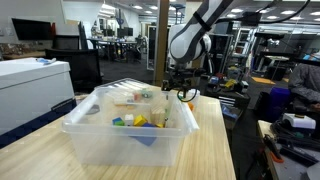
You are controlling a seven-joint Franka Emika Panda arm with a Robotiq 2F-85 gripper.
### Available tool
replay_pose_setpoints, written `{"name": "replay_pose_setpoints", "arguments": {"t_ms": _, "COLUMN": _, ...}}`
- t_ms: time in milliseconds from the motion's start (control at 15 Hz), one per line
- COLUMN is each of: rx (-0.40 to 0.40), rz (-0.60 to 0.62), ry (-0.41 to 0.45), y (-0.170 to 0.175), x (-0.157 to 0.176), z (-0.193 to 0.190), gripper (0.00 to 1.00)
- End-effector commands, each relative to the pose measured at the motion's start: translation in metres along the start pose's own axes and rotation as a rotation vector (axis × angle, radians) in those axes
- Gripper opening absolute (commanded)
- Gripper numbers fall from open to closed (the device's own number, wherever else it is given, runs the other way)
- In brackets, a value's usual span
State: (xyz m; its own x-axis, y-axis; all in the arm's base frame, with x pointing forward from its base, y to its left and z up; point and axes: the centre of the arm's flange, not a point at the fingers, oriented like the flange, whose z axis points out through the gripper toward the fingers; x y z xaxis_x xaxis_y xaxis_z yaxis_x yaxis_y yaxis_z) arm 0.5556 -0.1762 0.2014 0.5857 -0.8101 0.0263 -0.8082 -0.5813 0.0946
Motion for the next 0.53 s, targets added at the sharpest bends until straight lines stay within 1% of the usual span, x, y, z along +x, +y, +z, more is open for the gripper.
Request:
{"name": "replay_pose_setpoints", "arguments": {"t_ms": 0, "rx": -0.017, "rz": -0.015, "ry": -0.02, "y": -0.008, "x": -0.002, "z": 0.015, "gripper": 1.0}}
{"name": "replay_pose_setpoints", "arguments": {"t_ms": 267, "rx": -0.035, "rz": -0.052, "ry": -0.033, "y": -0.012, "x": -0.01, "z": 0.032, "gripper": 1.0}}
{"name": "replay_pose_setpoints", "arguments": {"t_ms": 467, "rx": -0.039, "rz": -0.053, "ry": -0.035, "y": -0.013, "x": -0.008, "z": 0.035, "gripper": 1.0}}
